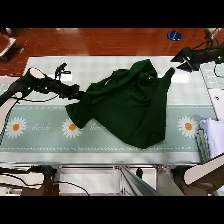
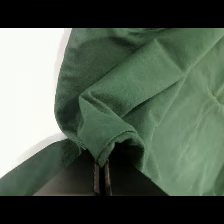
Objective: Fold the shirts.
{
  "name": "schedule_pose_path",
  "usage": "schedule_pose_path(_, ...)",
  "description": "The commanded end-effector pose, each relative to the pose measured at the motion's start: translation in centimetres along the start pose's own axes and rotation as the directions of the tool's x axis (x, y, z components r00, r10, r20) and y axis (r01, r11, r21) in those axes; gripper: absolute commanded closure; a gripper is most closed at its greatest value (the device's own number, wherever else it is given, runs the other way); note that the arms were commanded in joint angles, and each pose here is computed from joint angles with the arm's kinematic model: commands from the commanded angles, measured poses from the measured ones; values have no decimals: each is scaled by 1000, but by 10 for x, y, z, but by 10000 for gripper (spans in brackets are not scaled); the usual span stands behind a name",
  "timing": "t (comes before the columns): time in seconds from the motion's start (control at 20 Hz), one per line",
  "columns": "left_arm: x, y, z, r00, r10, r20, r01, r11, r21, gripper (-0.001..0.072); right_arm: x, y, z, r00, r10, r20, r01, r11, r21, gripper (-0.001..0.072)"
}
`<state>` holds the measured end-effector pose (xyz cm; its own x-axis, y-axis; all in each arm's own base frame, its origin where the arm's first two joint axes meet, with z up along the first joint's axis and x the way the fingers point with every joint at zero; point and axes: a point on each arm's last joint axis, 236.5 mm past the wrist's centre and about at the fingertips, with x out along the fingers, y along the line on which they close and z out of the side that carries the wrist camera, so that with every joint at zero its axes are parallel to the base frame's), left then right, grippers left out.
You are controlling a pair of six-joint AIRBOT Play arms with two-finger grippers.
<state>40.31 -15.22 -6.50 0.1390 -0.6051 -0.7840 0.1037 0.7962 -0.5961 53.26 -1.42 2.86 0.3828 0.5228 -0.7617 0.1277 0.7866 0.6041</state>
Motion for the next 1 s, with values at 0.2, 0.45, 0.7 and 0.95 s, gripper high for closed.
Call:
schedule_pose_path(0.2,0,-2,-1,1000,-6,-6,6,1000,-5,684,-61,-79,-124,907,-265,-327,302,951,66,96)
schedule_pose_path(0.45,0,-2,-1,1000,-7,-7,7,1000,-6,684,-45,-99,-269,797,-229,-559,352,928,123,96)
schedule_pose_path(0.7,0,-2,-1,1000,-7,-7,7,1000,-5,684,-17,-88,-338,750,-161,-642,300,947,114,96)
schedule_pose_path(0.95,0,-2,-1,1000,-7,-7,7,1000,-5,684,21,-69,-348,744,-163,-648,252,966,46,96)
